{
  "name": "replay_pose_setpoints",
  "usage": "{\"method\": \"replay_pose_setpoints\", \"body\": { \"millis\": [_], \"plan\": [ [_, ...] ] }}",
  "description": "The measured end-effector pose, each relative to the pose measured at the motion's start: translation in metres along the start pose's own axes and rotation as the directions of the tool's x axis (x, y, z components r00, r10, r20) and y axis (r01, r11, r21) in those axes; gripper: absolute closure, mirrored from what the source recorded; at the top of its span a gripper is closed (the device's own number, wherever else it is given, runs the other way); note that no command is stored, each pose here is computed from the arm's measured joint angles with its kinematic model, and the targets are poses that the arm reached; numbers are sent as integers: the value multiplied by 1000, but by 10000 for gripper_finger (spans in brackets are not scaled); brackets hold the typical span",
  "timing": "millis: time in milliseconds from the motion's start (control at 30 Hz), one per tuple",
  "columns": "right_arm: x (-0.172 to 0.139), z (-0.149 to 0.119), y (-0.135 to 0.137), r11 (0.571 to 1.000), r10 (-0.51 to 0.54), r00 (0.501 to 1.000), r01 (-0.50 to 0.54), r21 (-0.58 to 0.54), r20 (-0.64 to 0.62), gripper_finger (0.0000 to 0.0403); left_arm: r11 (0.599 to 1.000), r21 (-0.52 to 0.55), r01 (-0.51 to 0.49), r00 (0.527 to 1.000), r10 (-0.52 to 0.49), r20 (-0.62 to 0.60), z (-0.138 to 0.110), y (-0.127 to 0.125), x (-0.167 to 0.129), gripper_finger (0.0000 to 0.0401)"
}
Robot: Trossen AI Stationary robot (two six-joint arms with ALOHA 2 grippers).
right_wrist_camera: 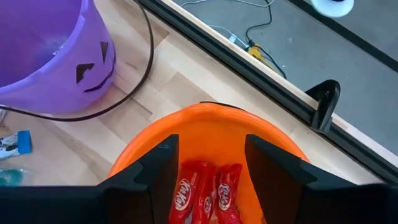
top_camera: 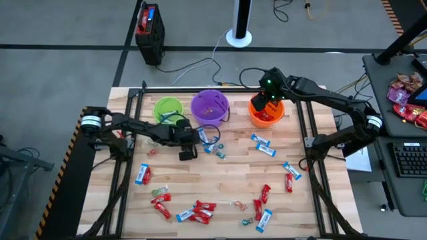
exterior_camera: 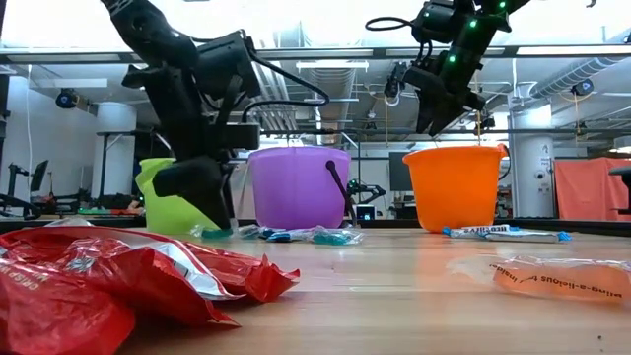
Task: Sort candy by brand, put in halloween buckets
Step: Put the blue gummy into the purple bucket
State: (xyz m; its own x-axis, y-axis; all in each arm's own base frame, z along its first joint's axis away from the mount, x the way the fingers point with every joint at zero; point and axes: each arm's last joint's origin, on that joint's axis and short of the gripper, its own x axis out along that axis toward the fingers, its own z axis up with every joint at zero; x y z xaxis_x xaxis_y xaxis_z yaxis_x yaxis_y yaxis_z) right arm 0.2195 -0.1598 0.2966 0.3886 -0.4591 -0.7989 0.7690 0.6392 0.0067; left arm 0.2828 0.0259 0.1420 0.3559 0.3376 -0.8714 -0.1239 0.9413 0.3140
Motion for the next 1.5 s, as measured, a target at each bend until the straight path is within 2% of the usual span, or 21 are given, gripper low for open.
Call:
{"method": "replay_pose_setpoints", "body": {
  "millis": [233, 333, 500, 600, 700, 900, 1000, 1133, 1200, 1267, 1367, 1500],
  "plan": [
    [0, 0, 0, 1000, 3, 1000, -3, -11, -2, 225, 996, -67, 59, 998, -58, 9, 1, -2, 2, 272],
    [0, 0, 0, 1000, 3, 1000, -3, -22, -2, 225, 994, -82, 77, 997, -77, 10, 1, -2, 2, 306],
    [0, 0, 0, 999, 3, 1000, -3, -35, -3, 225, 984, -95, 152, 988, -152, 10, 2, -4, 1, 391],
    [0, 0, 0, 999, 3, 1000, -3, -36, -3, 225, 978, -96, 184, 983, -185, -1, 10, -3, -7, 393],
    [0, 0, 0, 999, 3, 1000, -3, -45, -4, 225, 978, -66, 198, 980, -196, 40, 27, 5, -29, 399],
    [0, 0, 0, 998, 3, 1000, -3, -59, -4, 225, 982, -49, 182, 960, -167, 225, 59, 35, -85, 401],
    [0, 0, 0, 998, 3, 1000, -3, -60, -4, 225, 982, -108, 155, 937, -111, 333, 67, 59, -108, 401],
    [0, 0, 0, 998, 3, 1000, -3, -60, -4, 225, 967, -221, 130, 864, -1, 503, 74, 96, -129, 401],
    [0, 0, 0, 998, 4, 1000, -4, -58, 0, 225, 941, -300, 157, 815, 48, 578, 76, 116, -132, 401],
    [0, 0, 0, 999, 5, 1000, -5, -49, 2, 225, 905, -376, 200, 789, 78, 609, 73, 133, -127, 401],
    [0, 0, 1, 999, 23, 1000, -23, -29, -2, 225, 858, -464, 219, 797, 116, 592, 72, 150, -116, 401],
    [0, 0, 1, 999, 30, 1000, -30, -14, -3, 225, 851, -478, 217, 830, 97, 549, 73, 153, -102, 397]
  ]
}}
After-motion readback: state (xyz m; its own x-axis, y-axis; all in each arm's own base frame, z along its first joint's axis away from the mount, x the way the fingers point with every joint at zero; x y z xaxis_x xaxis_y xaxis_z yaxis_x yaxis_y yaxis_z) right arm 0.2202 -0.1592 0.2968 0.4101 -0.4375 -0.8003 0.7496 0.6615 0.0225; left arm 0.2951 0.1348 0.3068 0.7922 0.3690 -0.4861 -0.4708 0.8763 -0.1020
